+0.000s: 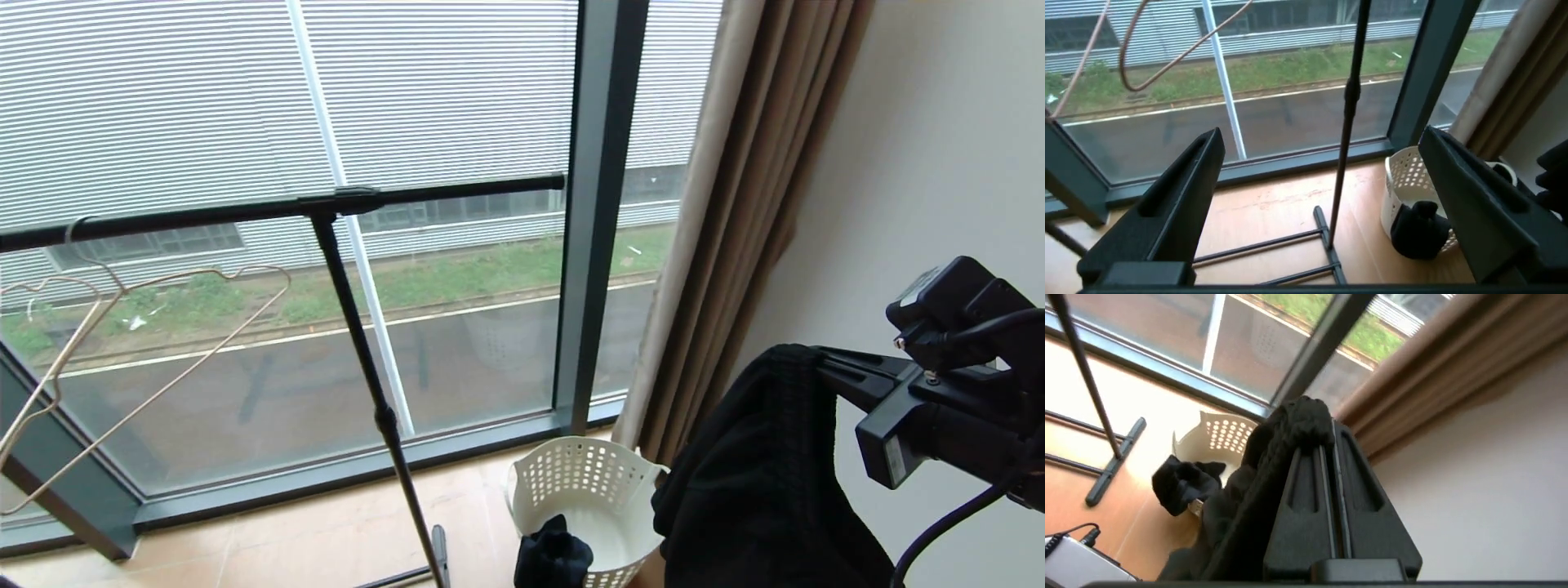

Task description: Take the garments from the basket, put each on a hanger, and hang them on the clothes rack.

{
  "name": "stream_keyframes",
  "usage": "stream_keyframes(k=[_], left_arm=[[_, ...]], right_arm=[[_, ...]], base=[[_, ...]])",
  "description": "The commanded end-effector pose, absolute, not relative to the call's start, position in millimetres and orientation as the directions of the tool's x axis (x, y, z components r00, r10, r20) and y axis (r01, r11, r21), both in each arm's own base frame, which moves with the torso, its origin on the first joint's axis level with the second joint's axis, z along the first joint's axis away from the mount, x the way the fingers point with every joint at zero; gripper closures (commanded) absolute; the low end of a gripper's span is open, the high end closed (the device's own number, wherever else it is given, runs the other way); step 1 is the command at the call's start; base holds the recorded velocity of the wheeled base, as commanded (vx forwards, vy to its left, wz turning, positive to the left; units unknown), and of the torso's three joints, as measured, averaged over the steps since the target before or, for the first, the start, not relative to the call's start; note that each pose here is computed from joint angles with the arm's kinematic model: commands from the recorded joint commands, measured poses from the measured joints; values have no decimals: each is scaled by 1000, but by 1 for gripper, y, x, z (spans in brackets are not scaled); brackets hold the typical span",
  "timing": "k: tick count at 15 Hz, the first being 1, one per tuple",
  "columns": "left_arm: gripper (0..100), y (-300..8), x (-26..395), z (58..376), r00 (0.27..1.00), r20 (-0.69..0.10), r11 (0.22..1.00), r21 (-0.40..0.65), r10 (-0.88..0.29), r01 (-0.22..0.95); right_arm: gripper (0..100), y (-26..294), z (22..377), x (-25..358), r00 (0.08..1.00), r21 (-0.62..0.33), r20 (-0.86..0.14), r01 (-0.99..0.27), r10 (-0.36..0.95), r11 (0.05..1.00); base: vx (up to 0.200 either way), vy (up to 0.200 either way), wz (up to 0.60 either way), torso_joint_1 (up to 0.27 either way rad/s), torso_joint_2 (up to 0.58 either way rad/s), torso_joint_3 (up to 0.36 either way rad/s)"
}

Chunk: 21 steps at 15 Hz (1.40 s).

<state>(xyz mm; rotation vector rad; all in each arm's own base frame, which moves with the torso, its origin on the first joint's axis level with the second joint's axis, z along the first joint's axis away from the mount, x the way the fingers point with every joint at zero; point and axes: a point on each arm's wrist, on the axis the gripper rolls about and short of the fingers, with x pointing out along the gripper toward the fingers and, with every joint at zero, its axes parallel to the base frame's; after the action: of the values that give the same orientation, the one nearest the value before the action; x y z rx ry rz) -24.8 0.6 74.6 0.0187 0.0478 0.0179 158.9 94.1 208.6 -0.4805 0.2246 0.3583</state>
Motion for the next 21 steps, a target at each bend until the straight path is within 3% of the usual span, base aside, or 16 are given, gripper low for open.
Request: stream_keyframes(k=[1, 6, 9, 21], left_arm=[[0, 1, -25, 74, 999, -49, 1000, 23, 18, -17], [0, 0, -25, 75, 999, -48, 1000, 13, 15, -15], [0, 0, -25, 75, 999, -46, 1000, 5, 15, -15], [0, 0, -25, 75, 999, -46, 1000, -2, 15, -15]], right_arm=[[100, 95, 207, 160, 912, -412, -299, -388, 280, 824], [100, 94, 208, 160, 913, -410, -297, -388, 281, 825], [100, 94, 208, 160, 913, -410, -297, -388, 281, 825], [100, 95, 203, 161, 907, -414, -315, -395, 278, 820]], base=[[0, 0, 600, 2, 2, 2], [0, 0, 360, -2, 4, 1], [-200, 0, 0, 14, 2, 2], [0, 200, 0, 1, 5, 3]])
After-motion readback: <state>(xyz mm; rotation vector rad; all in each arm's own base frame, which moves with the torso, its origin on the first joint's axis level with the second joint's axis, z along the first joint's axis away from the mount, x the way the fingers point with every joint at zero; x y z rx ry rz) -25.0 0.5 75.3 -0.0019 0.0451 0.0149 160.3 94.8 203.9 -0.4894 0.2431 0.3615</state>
